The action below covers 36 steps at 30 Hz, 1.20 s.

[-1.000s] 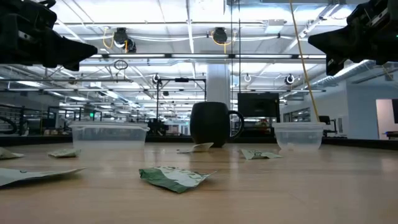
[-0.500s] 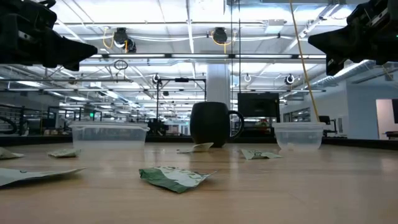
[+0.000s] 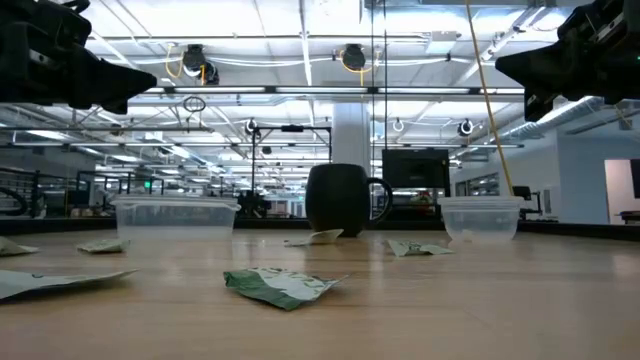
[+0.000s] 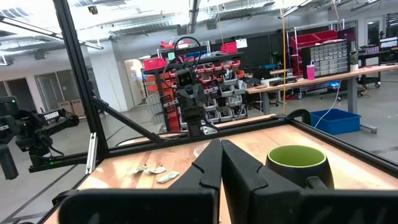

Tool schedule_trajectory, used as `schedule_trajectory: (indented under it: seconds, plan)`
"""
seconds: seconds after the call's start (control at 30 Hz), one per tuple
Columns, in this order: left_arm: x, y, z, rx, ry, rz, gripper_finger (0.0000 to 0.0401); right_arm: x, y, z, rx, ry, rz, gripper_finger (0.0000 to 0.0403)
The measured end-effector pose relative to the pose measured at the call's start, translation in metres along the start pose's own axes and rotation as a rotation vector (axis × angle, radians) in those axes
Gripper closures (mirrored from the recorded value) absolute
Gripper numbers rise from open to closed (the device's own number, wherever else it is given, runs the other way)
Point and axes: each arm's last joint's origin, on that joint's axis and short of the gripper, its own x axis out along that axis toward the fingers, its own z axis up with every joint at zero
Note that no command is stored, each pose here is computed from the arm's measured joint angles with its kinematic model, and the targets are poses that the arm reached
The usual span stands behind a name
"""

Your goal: Pick and place Stevia / Truvia into bins

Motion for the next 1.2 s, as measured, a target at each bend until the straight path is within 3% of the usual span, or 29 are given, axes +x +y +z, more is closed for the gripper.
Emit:
schedule_trajectory:
  seconds: [0.47,0.77,0.97,1.2]
  plan:
    - [0.000,0.000,0.000,0.000,0.000,0.000,0.0350,0.000,0.000,0.000,-0.001,0.000,0.000,0.0403]
    - [0.000,0.000,0.000,0.000,0.000,0.000,0.0350,0.000,0.000,0.000,-0.165,0.000,0.000,0.0403]
    - [0.000,0.000,0.000,0.000,0.000,0.000,0.0350,0.000,0.000,0.001,-0.094,-0.013,0.002,0.0403]
    - [0.000,0.000,0.000,0.000,0.000,0.000,0.0350,-0.001,0.002,0.013,0.048,-0.138,0.027,0.0403]
